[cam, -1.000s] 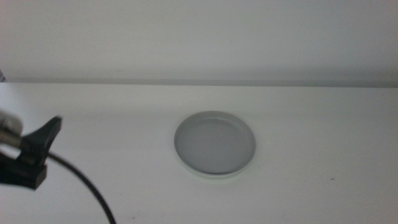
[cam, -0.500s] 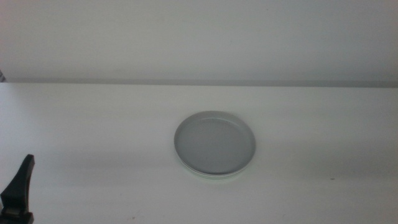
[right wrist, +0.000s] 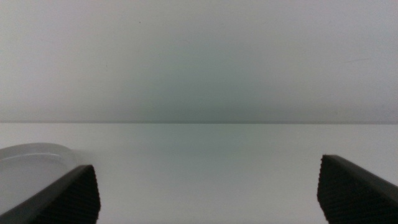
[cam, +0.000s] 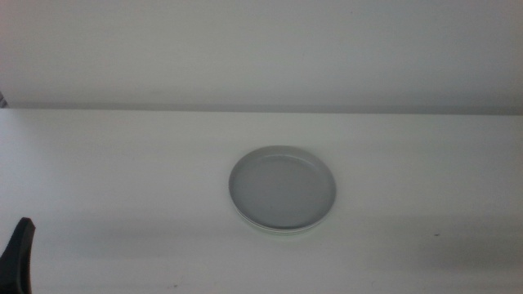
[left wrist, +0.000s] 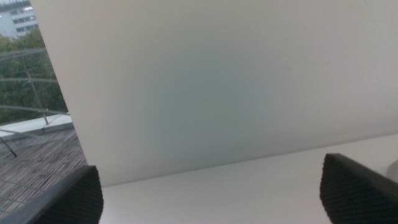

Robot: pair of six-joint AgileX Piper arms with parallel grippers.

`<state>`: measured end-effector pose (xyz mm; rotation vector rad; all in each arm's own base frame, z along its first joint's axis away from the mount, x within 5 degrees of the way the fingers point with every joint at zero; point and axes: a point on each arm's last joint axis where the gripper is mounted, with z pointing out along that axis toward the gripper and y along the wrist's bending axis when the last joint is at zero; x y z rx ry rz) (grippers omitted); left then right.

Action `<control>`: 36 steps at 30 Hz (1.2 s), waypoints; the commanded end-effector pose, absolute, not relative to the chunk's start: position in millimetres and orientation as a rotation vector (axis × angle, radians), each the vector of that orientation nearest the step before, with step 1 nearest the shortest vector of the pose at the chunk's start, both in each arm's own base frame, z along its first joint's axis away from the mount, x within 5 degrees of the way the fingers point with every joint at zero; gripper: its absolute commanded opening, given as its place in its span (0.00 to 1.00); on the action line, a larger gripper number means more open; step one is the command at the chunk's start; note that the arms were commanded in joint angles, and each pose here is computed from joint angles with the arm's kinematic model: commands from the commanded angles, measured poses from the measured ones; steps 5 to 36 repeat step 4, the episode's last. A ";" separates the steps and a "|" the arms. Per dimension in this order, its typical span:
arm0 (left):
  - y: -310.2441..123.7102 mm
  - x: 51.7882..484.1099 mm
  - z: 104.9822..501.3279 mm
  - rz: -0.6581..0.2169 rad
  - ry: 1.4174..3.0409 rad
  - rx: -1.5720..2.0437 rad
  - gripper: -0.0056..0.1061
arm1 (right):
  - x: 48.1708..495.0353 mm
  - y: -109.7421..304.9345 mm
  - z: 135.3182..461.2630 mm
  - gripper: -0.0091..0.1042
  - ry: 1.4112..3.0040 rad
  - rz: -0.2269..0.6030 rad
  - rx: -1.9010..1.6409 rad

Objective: Stack the three bowls on top of each other.

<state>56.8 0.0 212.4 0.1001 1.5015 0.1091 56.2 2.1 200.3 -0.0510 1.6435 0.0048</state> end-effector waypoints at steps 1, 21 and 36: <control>0.3 55.0 201.7 0.098 1.495 0.080 0.89 | 55.0 1.5 187.3 0.90 1.651 -0.016 -0.056; 0.3 55.0 201.8 0.098 1.494 0.080 0.89 | 55.0 1.5 187.3 0.90 1.651 -0.016 -0.056; 0.3 55.0 201.8 0.098 1.494 0.080 0.89 | 55.0 1.5 187.3 0.90 1.651 -0.016 -0.056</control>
